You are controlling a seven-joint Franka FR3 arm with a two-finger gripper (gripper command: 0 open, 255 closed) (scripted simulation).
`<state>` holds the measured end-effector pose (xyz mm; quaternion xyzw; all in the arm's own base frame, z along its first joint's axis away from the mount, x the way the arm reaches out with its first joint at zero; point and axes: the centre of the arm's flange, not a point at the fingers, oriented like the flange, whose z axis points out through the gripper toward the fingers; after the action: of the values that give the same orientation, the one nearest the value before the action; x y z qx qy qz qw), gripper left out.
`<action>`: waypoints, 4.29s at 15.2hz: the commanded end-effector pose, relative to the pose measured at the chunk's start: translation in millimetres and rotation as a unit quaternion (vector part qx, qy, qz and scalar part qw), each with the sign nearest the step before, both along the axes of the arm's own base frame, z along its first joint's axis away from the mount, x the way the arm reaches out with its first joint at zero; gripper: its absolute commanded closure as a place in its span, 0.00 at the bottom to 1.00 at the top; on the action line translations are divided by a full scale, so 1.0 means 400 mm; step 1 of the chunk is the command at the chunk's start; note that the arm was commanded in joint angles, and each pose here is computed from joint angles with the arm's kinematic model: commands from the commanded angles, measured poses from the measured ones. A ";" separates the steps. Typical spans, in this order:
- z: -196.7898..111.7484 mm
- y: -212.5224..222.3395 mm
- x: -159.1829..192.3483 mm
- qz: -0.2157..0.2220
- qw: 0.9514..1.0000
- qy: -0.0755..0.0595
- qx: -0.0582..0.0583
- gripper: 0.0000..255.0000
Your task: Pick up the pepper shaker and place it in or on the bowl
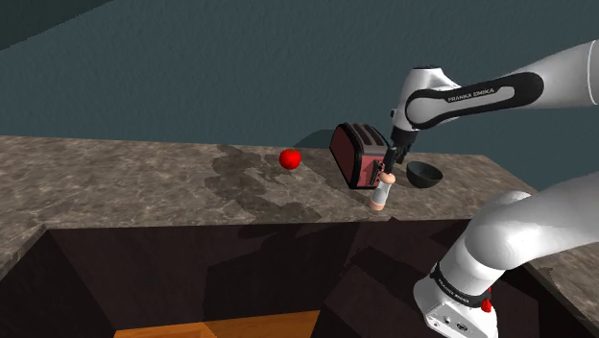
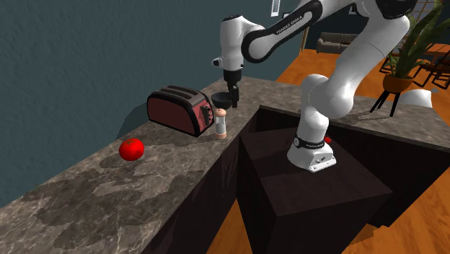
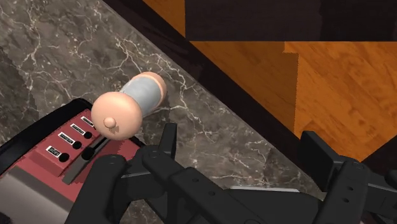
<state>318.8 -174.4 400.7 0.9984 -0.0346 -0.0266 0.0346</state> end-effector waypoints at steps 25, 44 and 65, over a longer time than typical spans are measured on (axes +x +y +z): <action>-0.345 -0.336 0.032 -0.007 0.999 -0.019 -0.040 0.00; -0.252 -0.336 0.032 -0.007 0.999 -0.019 -0.040 1.00; 0.025 -0.336 0.032 -0.007 0.999 -0.019 -0.040 1.00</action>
<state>331.8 -308.2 405.4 0.9963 -0.0433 -0.0064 0.0739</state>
